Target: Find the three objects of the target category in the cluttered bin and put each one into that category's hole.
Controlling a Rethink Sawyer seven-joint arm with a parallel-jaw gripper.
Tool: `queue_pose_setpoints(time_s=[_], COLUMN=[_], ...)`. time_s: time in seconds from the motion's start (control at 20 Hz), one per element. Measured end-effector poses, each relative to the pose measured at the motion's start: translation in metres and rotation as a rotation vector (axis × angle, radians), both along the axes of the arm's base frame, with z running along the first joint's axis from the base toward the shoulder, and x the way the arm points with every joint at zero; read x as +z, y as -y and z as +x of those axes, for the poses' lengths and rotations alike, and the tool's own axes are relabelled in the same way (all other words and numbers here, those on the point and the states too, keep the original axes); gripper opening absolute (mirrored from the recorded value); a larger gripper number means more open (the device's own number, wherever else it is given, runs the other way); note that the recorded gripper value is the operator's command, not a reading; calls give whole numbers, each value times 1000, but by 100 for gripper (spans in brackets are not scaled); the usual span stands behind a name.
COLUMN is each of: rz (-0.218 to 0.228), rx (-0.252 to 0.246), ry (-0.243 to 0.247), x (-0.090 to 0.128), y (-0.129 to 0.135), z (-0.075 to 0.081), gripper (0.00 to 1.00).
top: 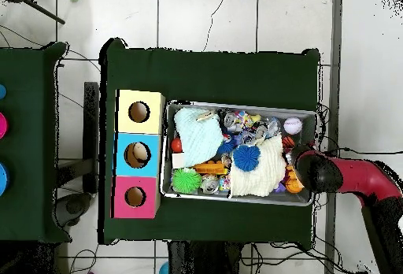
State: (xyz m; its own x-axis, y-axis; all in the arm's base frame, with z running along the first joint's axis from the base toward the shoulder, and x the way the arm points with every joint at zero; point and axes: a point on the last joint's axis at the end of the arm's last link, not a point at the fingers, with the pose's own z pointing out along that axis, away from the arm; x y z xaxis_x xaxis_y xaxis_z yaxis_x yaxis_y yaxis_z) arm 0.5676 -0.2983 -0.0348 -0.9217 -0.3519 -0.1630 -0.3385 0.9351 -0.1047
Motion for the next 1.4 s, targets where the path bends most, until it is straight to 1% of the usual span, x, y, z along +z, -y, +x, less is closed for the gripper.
queue_pose_setpoints(time_s=[0.35, 0.6, 0.75, 1.1, 1.4], rz=[11, 43, 59, 79, 85], rx=[-16, -60, -75, -93, -99], ry=[2, 10, 18, 37, 42], x=[0, -2, -5, -9, -9], y=[4, 13, 17, 21, 22], z=[-2, -6, -8, -9, -9], gripper=[100, 100, 100, 100, 100])
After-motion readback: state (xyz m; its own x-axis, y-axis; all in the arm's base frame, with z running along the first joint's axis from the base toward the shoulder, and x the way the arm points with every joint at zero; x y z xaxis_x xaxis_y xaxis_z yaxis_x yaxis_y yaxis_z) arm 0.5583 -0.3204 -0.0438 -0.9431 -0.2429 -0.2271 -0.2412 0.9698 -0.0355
